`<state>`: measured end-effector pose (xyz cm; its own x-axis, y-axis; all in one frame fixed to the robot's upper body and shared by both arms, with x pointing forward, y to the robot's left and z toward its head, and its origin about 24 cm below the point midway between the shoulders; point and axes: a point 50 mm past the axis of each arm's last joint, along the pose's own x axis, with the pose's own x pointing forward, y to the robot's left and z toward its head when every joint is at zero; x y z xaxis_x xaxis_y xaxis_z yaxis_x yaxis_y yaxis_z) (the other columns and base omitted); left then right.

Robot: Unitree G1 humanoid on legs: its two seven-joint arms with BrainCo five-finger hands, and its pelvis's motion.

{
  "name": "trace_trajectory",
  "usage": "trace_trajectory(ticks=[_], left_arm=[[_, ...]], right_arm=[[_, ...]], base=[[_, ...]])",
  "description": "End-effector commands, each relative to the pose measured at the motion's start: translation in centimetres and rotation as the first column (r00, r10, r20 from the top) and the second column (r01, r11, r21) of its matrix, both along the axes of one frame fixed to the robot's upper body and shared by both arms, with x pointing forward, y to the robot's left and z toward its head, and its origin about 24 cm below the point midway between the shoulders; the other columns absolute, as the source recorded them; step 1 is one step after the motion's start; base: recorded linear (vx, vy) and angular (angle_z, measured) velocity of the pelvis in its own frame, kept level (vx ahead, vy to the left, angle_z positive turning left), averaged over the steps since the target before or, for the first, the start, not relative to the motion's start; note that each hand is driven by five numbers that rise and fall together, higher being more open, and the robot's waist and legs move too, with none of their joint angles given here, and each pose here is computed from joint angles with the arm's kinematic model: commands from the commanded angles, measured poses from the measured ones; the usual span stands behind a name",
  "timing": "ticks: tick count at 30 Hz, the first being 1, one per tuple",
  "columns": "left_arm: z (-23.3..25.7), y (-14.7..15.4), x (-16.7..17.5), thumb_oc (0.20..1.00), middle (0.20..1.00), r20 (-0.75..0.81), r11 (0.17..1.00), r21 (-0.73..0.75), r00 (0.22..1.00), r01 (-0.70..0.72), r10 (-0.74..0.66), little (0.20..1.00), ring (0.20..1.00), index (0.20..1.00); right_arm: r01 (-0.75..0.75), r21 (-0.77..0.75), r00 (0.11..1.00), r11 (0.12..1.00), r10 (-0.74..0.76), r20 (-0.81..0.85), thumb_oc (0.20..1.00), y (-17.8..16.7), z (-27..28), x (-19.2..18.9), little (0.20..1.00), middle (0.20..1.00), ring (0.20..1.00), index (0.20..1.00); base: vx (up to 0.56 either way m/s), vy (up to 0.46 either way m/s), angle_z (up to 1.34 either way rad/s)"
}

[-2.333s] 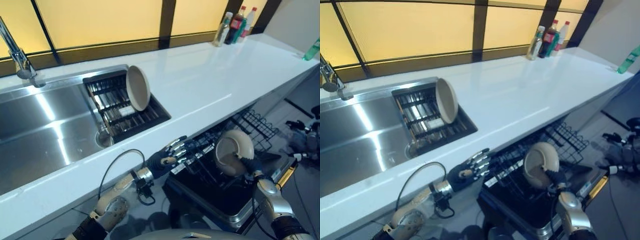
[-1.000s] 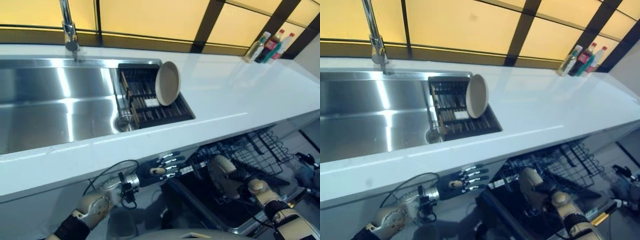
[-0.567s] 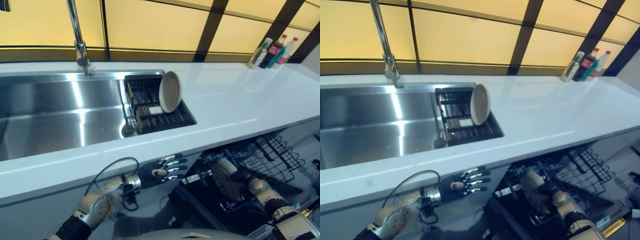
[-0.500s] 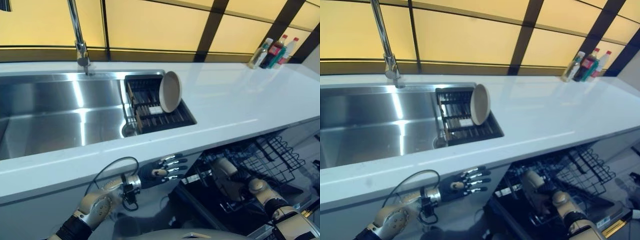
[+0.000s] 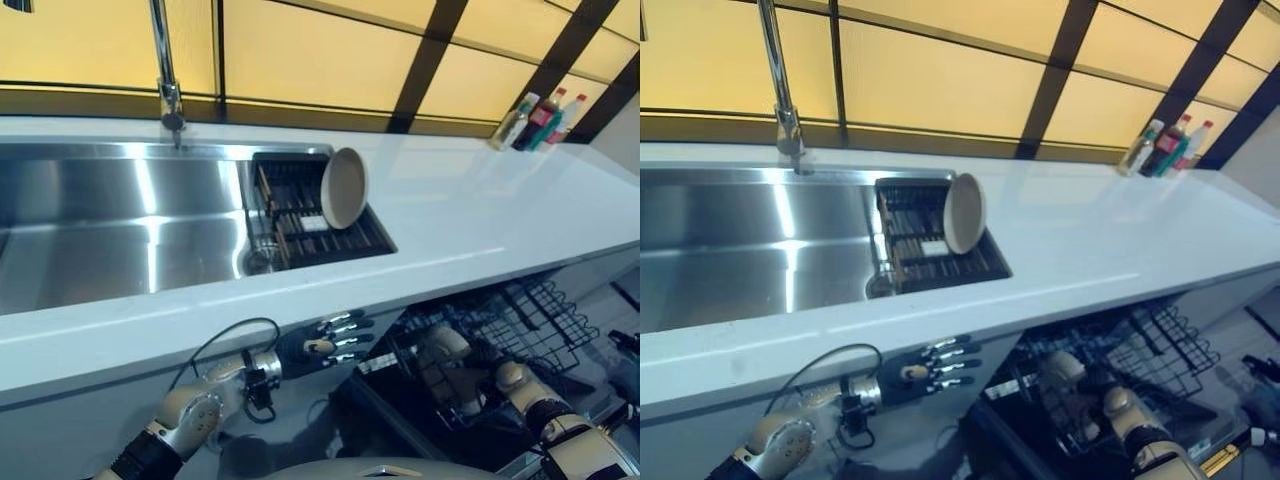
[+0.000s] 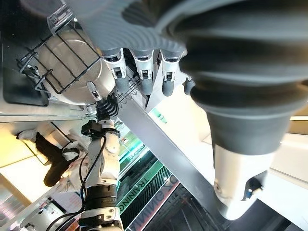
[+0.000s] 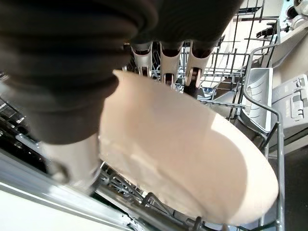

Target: Pick up plates and place into dishwasher.

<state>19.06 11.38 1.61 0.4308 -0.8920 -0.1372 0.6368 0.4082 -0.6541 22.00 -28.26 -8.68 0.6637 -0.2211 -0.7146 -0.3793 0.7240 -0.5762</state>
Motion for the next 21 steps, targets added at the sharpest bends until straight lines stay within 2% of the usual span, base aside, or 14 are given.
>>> trace_trajectory(ticks=[1, 10, 15, 18, 21], left_arm=[[1.9, -1.6, -0.3, 1.0, 1.0, 0.05, 0.99, -0.143, 0.999, 0.021, -0.014, 1.0, 1.0, 1.0], [1.8, -1.7, -0.4, 1.0, 1.0, 0.043, 0.99, -0.139, 0.999, 0.025, -0.019, 1.0, 1.0, 1.0], [1.8, -1.5, -0.4, 1.0, 1.0, 0.049, 0.99, -0.139, 0.999, 0.017, -0.011, 1.0, 1.0, 1.0], [2.0, -1.3, -0.3, 1.0, 1.0, 0.055, 0.99, -0.143, 0.998, 0.004, 0.004, 1.0, 1.0, 1.0], [2.1, -1.0, -0.1, 1.0, 1.0, 0.063, 0.988, -0.151, 0.998, -0.022, 0.032, 1.0, 1.0, 1.0]], right_arm=[[0.05, -0.098, 0.996, 0.994, -0.043, 0.079, 1.0, -3.2, 2.4, 1.2, 1.0, 1.0, 1.0, 1.0], [0.07, -0.099, 0.994, 0.993, -0.061, 0.089, 1.0, -3.4, 2.5, 1.2, 1.0, 1.0, 1.0, 1.0], [0.142, -0.079, 0.979, 0.987, -0.128, 0.161, 1.0, -4.1, 3.1, 1.2, 1.0, 1.0, 1.0, 1.0], [0.223, -0.009, 0.949, 0.975, -0.215, 0.232, 1.0, -4.8, 3.9, 1.4, 1.0, 1.0, 1.0, 1.0], [0.332, 0.164, 0.865, 0.929, -0.37, 0.34, 1.0, -5.1, 5.2, 1.8, 1.0, 1.0, 1.0, 1.0]], base=[[-0.01, 0.003, -0.05], [0.0, 0.0, 0.02], [-0.01, 0.002, -0.04], [-0.01, 0.013, -0.02], [-0.02, 0.039, -0.05]])
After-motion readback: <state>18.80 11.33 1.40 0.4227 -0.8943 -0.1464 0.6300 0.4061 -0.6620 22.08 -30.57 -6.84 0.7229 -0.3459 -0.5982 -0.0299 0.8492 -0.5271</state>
